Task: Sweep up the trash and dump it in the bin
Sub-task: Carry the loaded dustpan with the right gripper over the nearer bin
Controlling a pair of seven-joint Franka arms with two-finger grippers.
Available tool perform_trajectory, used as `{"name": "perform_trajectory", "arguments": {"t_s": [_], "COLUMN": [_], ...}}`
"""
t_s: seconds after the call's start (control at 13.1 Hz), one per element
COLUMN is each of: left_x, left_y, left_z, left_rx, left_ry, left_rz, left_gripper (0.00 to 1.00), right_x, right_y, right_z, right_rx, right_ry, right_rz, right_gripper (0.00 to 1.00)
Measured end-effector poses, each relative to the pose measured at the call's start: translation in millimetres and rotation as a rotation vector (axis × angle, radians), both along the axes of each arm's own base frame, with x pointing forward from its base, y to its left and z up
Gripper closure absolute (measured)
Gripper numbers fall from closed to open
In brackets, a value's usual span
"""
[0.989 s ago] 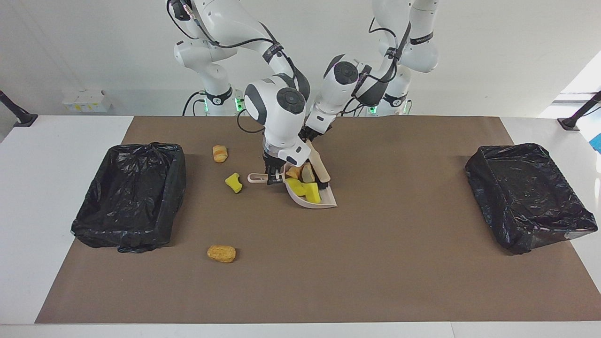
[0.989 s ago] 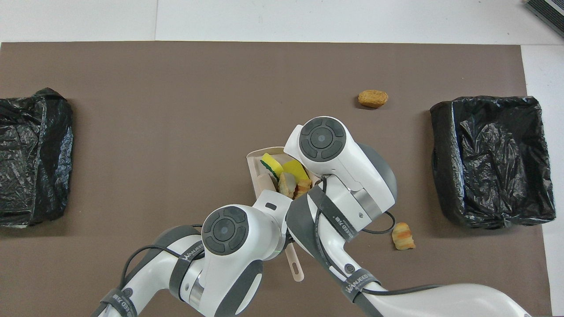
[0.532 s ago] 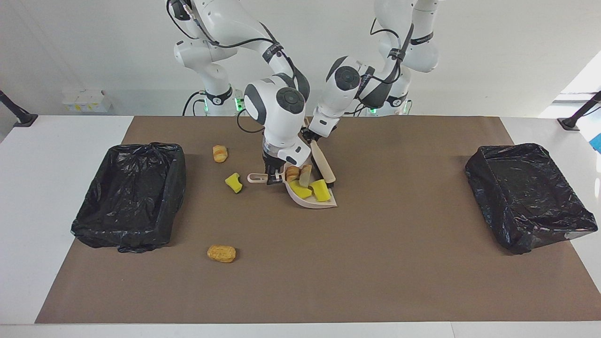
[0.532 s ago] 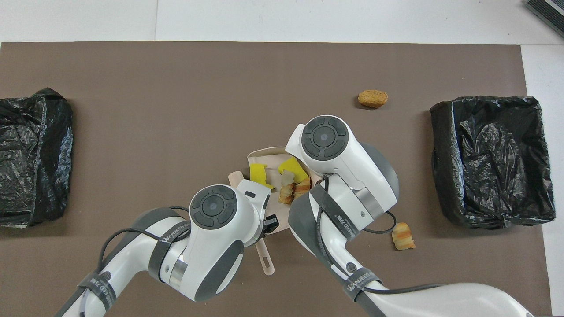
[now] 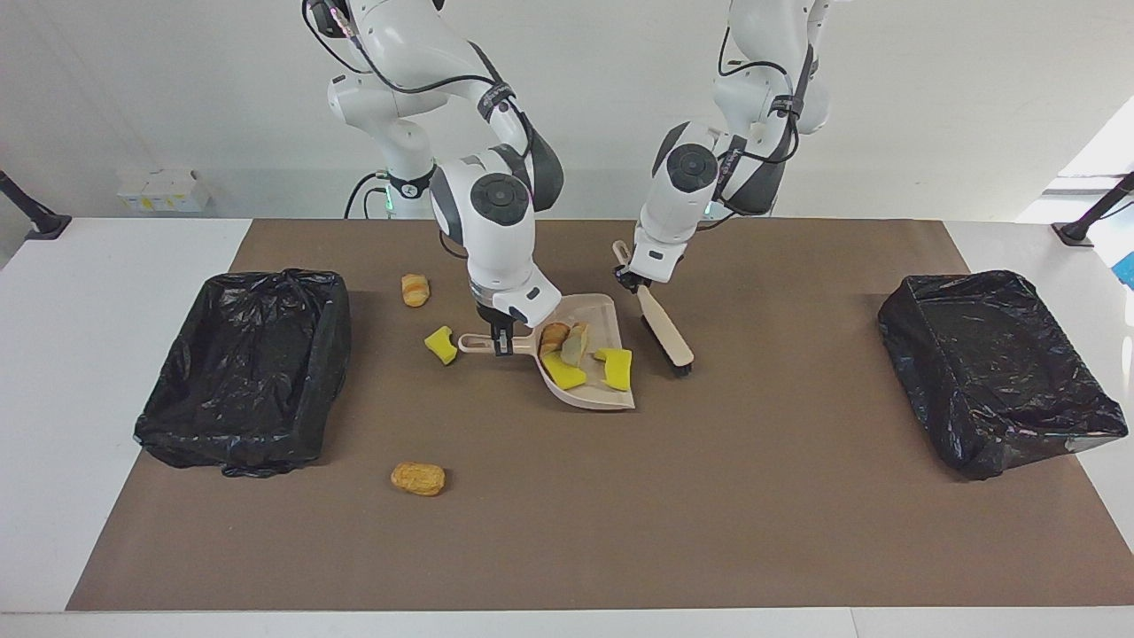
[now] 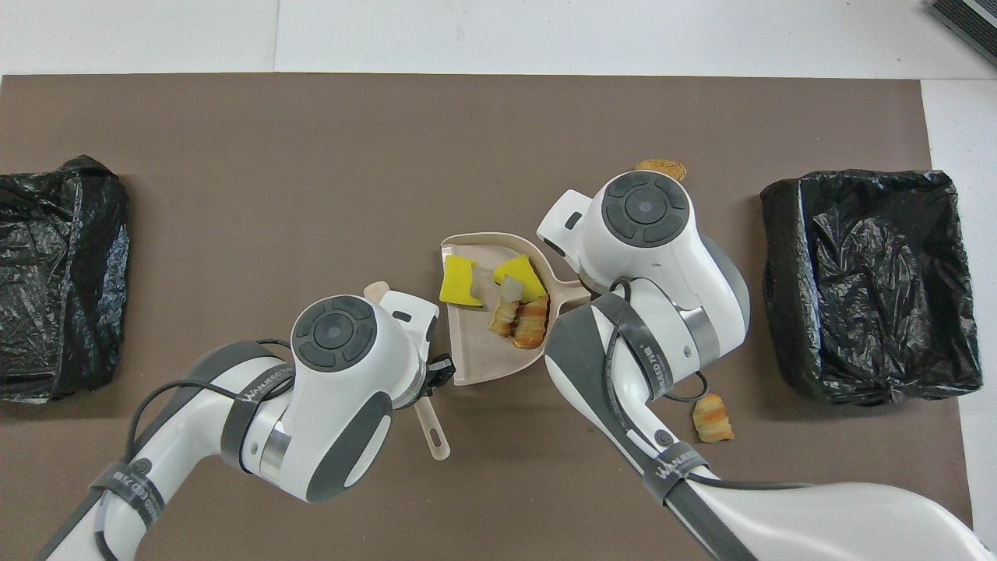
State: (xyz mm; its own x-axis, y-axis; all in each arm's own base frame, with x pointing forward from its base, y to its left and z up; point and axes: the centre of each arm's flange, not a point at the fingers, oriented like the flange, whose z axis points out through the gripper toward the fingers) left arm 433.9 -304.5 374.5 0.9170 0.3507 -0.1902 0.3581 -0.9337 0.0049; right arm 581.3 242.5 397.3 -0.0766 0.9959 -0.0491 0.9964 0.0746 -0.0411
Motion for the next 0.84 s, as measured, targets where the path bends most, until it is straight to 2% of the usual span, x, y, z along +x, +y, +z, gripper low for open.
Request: {"name": "perform_trajectory", "arguments": {"t_s": [0.15,0.38,0.61,0.84], "left_x": [10.8,5.6,-23.0,-69.9], "left_y": [20.0,20.7,-15.9,-50.4], "left_z": [17.0,32.4,34.6,27.8], "left_rx": [-0.014,-0.020,-0.023,-0.034], "left_ry": [-0.008,-0.024,-0.032,-0.063], "left_rz": [-0.034,-0.081,-0.170,-0.246], "left_gripper": [0.74,0.74,0.74,0.74], "right_x": [9.8,16.3,15.3,6.7], "right_y": [-32.4,-99.4,-208.6,-316.8], "right_z": [17.9,48.6,82.6,93.6], "right_rx": [0.030,0.061,0.078,0.089], "right_ry": [-0.015,0.001,0.009,-0.001], "right_rz": [0.000,-0.003,0.008,-0.026], "right_gripper": [0.68,0.68,0.68,0.68]}}
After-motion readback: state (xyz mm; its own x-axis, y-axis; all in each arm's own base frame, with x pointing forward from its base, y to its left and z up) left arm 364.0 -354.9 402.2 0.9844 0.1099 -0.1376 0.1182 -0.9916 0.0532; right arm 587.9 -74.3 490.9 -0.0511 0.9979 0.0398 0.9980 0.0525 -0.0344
